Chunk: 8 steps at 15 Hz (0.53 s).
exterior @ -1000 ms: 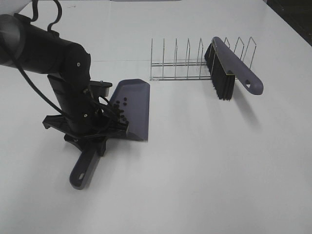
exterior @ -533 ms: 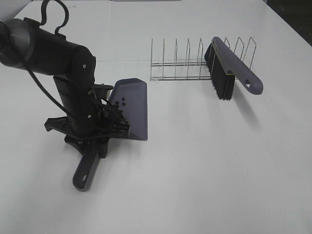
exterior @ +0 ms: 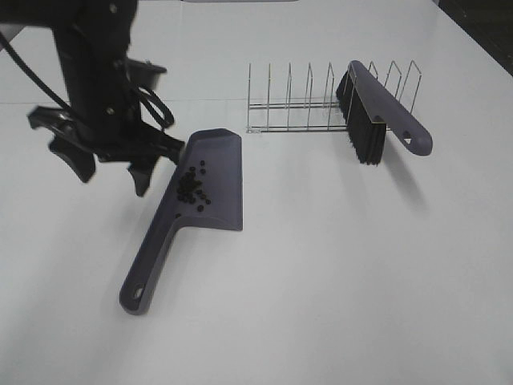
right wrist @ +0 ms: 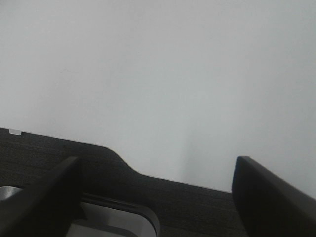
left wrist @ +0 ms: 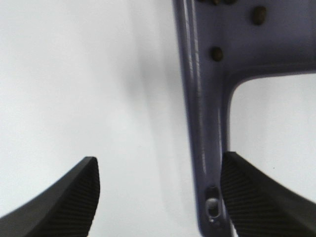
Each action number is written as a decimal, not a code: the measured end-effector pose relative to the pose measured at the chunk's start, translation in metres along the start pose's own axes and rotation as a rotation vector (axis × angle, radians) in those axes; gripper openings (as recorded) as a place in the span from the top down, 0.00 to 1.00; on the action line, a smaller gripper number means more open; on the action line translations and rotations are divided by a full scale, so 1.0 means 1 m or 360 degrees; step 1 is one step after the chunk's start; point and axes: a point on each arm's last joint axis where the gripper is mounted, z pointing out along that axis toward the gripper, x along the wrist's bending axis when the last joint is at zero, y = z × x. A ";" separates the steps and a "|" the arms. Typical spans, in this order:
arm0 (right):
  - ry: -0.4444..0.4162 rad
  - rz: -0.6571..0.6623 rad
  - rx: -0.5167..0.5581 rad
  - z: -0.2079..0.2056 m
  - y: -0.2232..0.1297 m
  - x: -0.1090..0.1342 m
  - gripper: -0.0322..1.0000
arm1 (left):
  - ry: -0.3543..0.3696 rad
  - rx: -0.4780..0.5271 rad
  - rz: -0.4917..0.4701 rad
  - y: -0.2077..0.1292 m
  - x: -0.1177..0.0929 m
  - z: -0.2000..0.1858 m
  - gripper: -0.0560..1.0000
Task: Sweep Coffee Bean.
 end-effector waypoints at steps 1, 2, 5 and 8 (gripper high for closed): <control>0.0000 -0.0019 0.0000 0.000 0.000 0.000 0.27 | 0.0029 -0.0060 -0.0057 -0.003 0.020 -0.023 0.32; 0.0000 -0.0057 0.0000 0.000 0.000 0.000 0.27 | 0.0033 -0.0135 -0.0114 -0.009 0.039 -0.043 0.32; 0.0000 -0.0108 0.0000 0.000 0.000 0.000 0.27 | 0.0044 -0.0258 -0.0245 -0.058 0.086 -0.086 0.32; 0.0010 -0.0125 0.0000 0.000 0.000 0.001 0.27 | -0.0008 -0.0348 -0.0277 -0.152 0.103 -0.106 0.32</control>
